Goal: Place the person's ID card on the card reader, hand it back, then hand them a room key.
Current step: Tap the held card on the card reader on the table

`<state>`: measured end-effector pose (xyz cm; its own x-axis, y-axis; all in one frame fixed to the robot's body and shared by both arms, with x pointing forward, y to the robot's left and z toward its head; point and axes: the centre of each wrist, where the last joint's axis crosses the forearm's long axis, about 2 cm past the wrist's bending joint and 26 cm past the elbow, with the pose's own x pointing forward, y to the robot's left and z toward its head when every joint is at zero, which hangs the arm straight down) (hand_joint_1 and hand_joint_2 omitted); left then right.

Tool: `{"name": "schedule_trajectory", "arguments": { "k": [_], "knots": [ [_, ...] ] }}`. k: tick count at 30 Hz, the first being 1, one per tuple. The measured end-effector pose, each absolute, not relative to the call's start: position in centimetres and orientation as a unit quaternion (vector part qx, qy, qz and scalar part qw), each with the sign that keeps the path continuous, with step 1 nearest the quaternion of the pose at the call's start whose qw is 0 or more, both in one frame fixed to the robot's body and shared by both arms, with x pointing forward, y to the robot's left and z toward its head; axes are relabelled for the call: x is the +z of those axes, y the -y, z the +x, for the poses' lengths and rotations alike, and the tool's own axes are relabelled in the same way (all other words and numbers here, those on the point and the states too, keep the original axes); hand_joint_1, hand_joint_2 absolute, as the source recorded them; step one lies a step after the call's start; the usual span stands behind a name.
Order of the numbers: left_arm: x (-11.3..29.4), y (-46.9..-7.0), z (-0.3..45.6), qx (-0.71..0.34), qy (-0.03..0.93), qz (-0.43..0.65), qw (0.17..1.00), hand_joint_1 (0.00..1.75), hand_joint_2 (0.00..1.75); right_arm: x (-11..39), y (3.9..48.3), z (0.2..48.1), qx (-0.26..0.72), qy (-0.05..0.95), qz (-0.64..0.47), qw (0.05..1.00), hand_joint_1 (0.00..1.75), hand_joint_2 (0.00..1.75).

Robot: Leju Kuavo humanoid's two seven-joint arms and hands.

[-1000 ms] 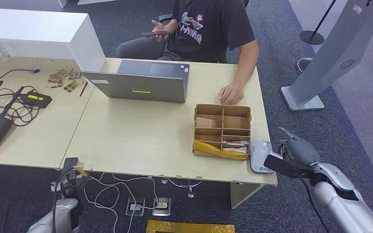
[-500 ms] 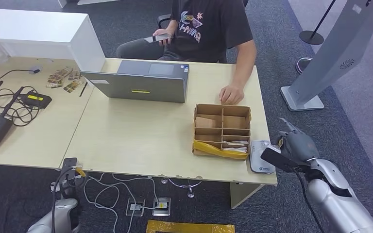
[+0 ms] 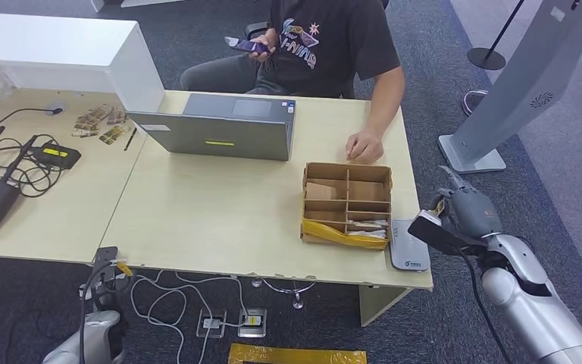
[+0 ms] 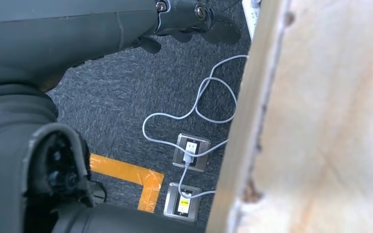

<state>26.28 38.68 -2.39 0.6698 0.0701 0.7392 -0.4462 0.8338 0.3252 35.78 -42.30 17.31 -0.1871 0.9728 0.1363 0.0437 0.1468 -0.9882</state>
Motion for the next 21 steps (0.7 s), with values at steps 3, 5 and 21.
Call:
{"name": "schedule_trajectory", "arguments": {
  "k": [3,5,21],
  "knots": [
    [-2.4,-38.7,26.3,0.150,0.379,0.247,0.879,0.00,0.00,17.5,42.1,35.8,0.499,0.591,-0.424,0.471,1.75,1.75],
    [-2.4,-38.7,26.3,0.152,0.379,0.245,0.880,0.00,0.00,17.5,41.9,35.8,0.507,0.587,-0.418,0.472,1.75,1.75],
    [-2.4,-39.2,26.1,0.162,0.370,0.240,0.883,0.00,0.00,15.3,40.9,34.7,0.557,0.552,-0.381,0.490,1.75,1.75]
  ]
}}
